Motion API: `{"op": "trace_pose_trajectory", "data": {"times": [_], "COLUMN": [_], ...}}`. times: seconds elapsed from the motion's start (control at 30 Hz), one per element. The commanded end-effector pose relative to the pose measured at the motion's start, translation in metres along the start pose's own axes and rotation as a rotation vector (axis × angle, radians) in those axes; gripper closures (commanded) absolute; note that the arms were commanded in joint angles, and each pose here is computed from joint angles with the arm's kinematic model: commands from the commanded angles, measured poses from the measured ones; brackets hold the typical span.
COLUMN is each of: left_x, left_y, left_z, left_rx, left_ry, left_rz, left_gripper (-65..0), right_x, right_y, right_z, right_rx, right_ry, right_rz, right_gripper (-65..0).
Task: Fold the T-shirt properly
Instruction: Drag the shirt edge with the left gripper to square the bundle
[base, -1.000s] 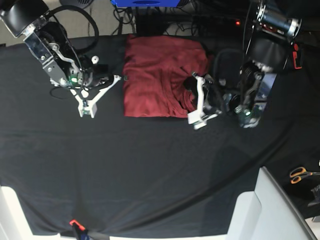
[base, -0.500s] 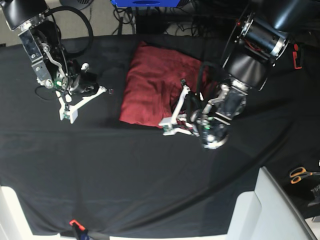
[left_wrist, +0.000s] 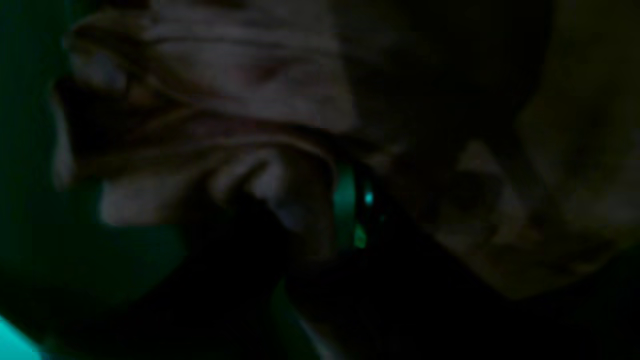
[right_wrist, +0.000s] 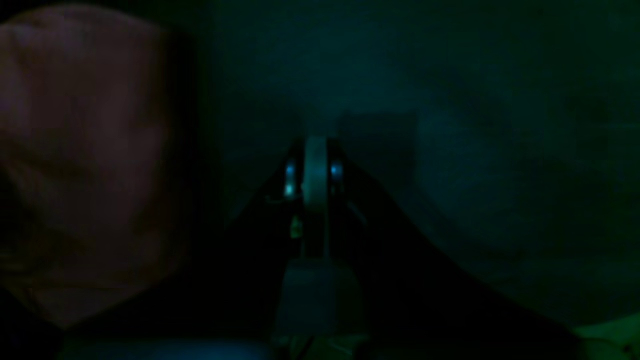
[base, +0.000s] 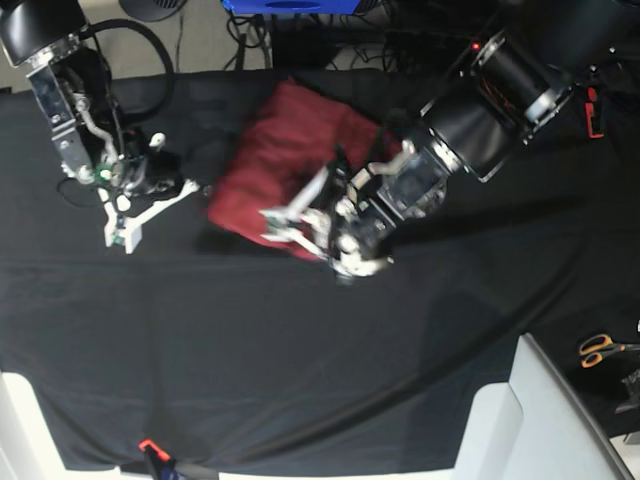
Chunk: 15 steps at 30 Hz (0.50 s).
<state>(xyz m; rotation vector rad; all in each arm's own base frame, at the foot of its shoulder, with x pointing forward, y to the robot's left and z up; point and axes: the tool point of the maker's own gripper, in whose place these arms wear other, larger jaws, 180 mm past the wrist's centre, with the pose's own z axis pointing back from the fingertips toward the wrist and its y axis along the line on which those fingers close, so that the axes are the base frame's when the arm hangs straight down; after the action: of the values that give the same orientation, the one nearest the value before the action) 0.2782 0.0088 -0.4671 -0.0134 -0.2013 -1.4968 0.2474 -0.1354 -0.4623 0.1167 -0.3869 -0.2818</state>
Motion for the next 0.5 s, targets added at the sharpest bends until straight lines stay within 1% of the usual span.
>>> {"op": "trace_pose_trajectory", "data": {"times": [0.0,0.13,0.27,0.4,0.47], "left_x": [0.02,0.032,0.031,0.012,0.006], "left_y": [0.014,0.01,0.014,0.015,0.015], "left_z": [0.014,0.019,0.016,-0.004,-0.01], "left_rx": [0.04,0.05,0.05,0.032,0.032], "left_ry": [-0.056,-0.07,-0.058,0.007,0.017], "left_rz": [-0.024,-0.08,-0.091,-0.105,-0.105], "left_gripper": [0.0,0.0,0.0,0.0,0.0], "right_x": [0.018,0.022,0.022,0.022,0.022], "right_y": [-0.003,-0.005,-0.005,-0.005,-0.005], "right_z": [0.005,0.005,0.005,0.005,0.005], "right_rx": [0.001,-0.004,-0.003,-0.003,-0.003], "right_ry": [-0.049,-0.057,-0.057,-0.057,-0.059], "right_rz": [-0.007,-0.016,-0.014,-0.014,-0.014], "right_gripper": [-0.2,-0.2,-0.2,-0.2,-0.2]}}
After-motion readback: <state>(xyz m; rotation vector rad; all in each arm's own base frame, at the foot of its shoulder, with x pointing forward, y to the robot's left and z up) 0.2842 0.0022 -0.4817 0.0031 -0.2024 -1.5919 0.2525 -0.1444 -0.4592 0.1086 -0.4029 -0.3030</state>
